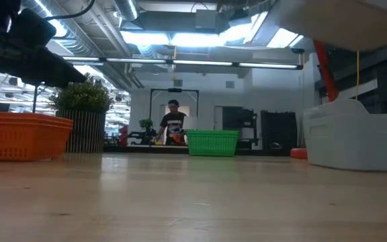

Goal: Stack baskets by color
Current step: Stack the left gray bin onto the right gray bin, then return to Home Position

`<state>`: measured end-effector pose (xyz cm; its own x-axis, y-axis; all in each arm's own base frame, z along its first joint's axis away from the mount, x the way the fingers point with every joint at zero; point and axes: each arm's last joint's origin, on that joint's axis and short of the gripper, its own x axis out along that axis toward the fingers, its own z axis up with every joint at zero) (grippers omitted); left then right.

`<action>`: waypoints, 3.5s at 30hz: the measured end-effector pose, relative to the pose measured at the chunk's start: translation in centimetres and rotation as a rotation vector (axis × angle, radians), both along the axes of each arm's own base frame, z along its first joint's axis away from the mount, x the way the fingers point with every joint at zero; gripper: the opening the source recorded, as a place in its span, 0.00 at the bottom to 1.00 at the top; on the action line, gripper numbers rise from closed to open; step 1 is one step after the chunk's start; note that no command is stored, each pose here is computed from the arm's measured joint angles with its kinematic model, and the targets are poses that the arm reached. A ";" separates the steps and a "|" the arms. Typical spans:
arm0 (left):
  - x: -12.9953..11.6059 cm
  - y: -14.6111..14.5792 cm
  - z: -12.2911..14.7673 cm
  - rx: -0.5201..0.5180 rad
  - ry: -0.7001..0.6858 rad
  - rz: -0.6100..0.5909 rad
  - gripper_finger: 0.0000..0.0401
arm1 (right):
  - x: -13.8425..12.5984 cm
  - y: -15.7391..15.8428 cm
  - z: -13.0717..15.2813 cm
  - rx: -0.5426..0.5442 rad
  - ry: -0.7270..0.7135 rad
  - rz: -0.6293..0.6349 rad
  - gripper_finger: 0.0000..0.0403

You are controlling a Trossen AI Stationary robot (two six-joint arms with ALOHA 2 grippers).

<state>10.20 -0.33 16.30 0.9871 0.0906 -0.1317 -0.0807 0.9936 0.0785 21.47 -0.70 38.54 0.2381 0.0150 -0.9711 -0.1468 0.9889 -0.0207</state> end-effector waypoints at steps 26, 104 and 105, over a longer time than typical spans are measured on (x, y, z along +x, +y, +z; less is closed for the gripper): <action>0.0 0.0 0.0 0.000 -0.001 0.000 0.00 | -3.9 -5.0 -8.9 -0.117 0.249 -0.160 0.00; 0.0 0.0 0.0 0.000 -0.001 0.000 0.00 | -4.7 -2.5 -5.2 0.263 -0.505 -0.307 0.28; 0.0 0.0 0.0 0.000 -0.002 0.000 0.00 | -4.7 -2.4 -5.7 0.269 -0.550 -0.304 0.28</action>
<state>10.20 -0.33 16.33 0.9873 0.0906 -0.1303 -0.0809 0.9936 0.0782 16.80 -3.06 32.83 0.7274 0.0939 -0.6797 0.0994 0.9657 0.2398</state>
